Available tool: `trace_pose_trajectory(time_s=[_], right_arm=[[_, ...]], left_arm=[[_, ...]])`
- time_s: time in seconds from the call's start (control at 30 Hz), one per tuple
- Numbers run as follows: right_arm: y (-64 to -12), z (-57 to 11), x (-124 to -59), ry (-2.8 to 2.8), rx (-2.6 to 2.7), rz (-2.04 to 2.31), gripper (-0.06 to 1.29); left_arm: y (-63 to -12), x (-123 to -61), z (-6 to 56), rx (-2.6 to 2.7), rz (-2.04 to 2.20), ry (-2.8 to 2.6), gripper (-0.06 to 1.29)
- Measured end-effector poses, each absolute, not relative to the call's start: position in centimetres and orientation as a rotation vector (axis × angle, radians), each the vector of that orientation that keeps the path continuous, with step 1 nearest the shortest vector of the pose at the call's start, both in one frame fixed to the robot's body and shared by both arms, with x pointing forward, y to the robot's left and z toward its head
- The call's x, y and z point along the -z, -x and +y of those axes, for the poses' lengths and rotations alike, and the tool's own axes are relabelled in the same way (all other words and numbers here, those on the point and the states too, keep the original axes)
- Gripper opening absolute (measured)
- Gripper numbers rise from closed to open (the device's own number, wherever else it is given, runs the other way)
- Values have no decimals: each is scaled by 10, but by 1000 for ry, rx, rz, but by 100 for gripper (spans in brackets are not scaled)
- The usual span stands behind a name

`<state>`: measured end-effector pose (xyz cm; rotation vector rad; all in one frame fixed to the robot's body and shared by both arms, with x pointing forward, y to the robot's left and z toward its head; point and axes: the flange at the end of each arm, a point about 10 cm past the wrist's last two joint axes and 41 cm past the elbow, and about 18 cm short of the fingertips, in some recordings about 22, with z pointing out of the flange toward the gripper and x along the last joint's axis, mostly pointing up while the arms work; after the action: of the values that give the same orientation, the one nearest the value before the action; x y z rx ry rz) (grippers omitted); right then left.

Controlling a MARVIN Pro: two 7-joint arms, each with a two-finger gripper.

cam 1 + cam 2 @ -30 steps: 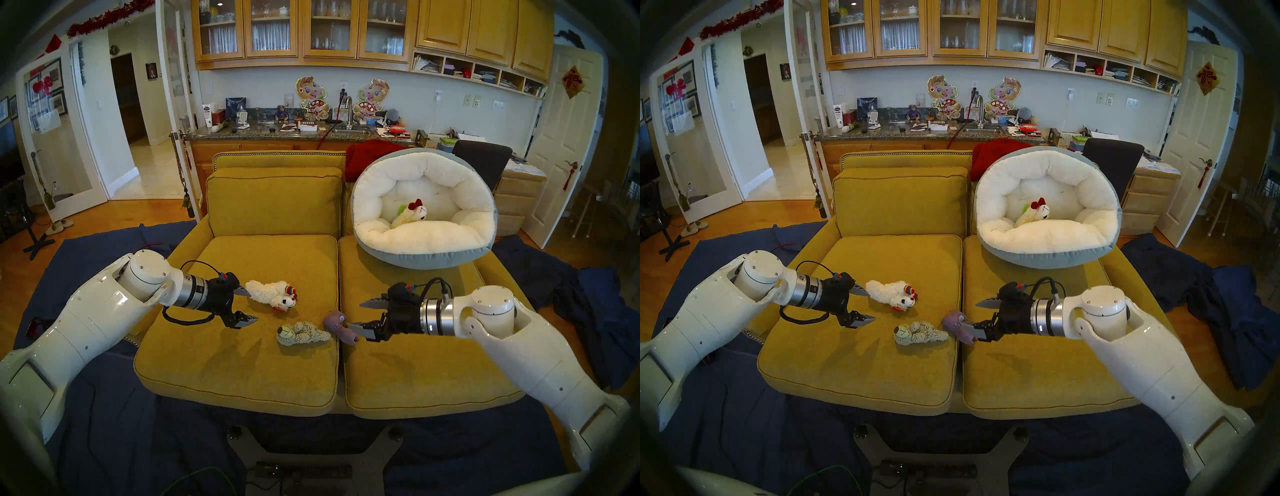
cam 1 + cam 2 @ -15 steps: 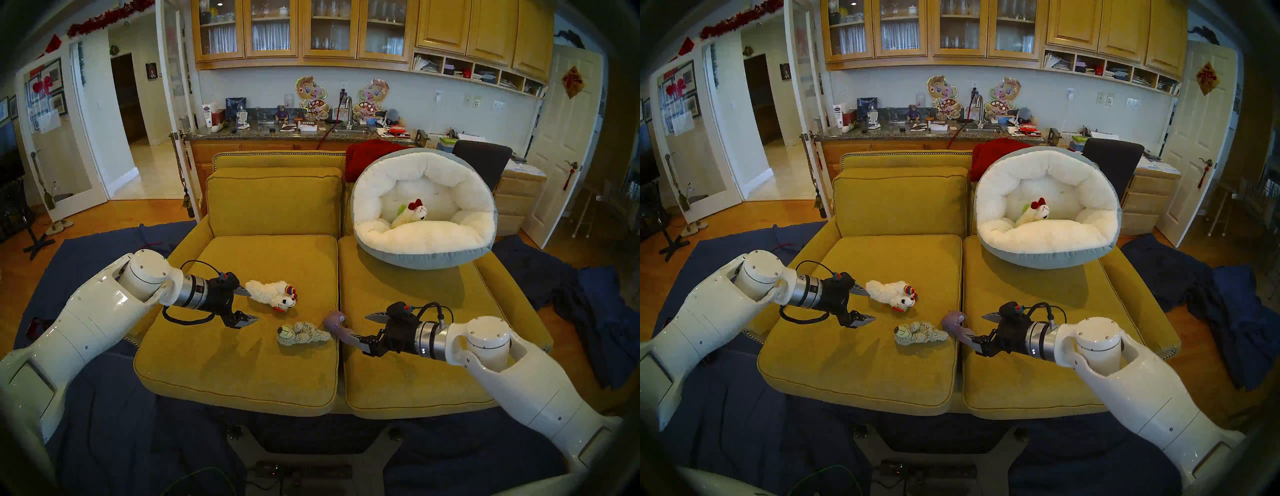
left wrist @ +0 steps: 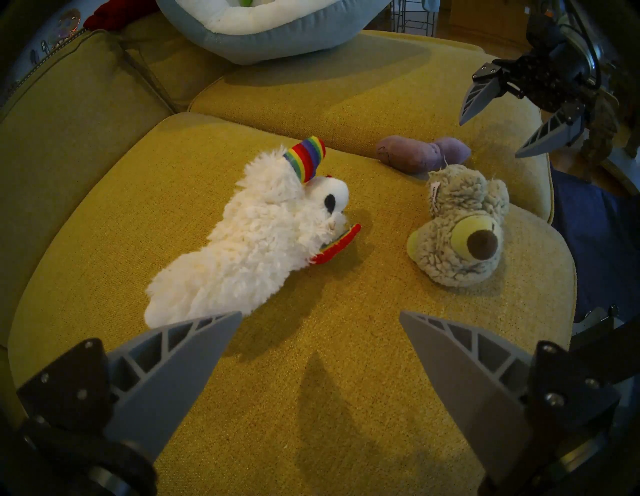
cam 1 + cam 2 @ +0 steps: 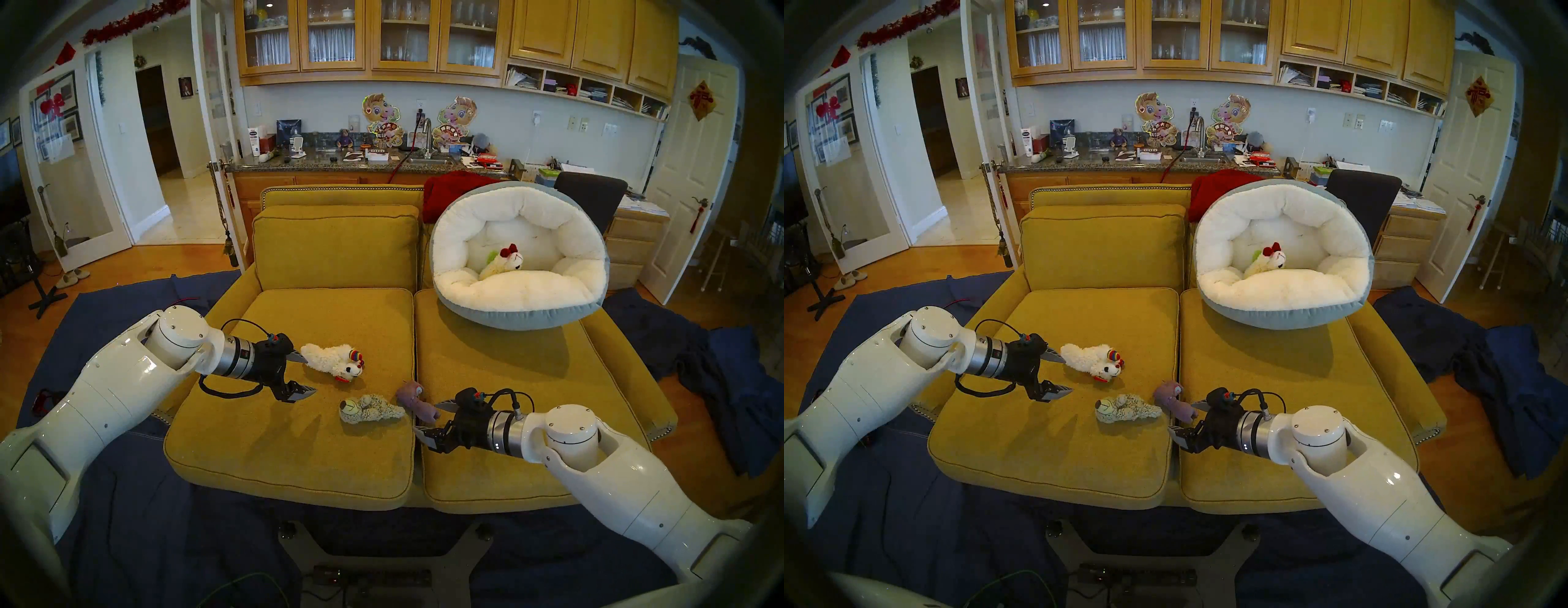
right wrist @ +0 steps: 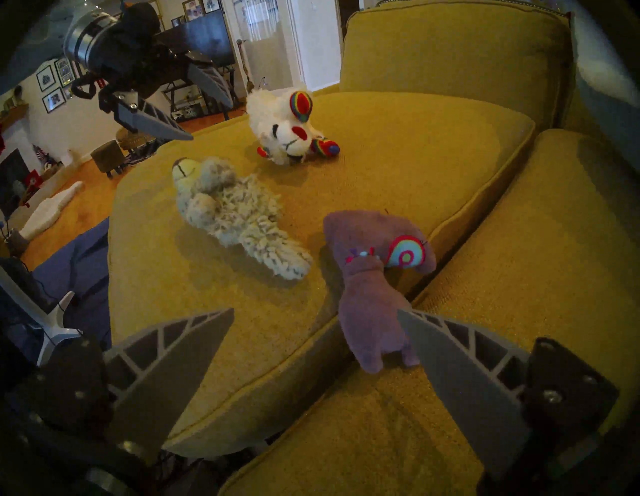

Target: Put toys into dog bed

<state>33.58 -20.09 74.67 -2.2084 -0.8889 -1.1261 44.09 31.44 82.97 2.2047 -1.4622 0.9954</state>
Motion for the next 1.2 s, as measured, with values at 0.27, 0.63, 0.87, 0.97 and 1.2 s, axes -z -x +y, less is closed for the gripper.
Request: trace_pose_trajectory(time_s=[0.27, 0.63, 0.87, 0.97, 1.2], right_arm=[[-344, -198, -739, 2227, 1170, -935, 122], [-351, -193, -727, 2235, 1209, -1004, 122], [-350, -191, -703, 2269, 1232, -1102, 122], [-354, -190, -699, 2271, 1268, -1129, 122], [-359, -191, -696, 2267, 1330, -1152, 37]], left_arm=[[-441, -830, 314, -995, -1462, -2205, 123], [-441, -830, 314, -996, -1462, -2205, 123], [-441, -830, 314, -996, -1462, -2205, 123], [-441, -830, 314, -996, -1462, -2205, 123], [-441, -830, 314, -996, -1462, -2204, 123]])
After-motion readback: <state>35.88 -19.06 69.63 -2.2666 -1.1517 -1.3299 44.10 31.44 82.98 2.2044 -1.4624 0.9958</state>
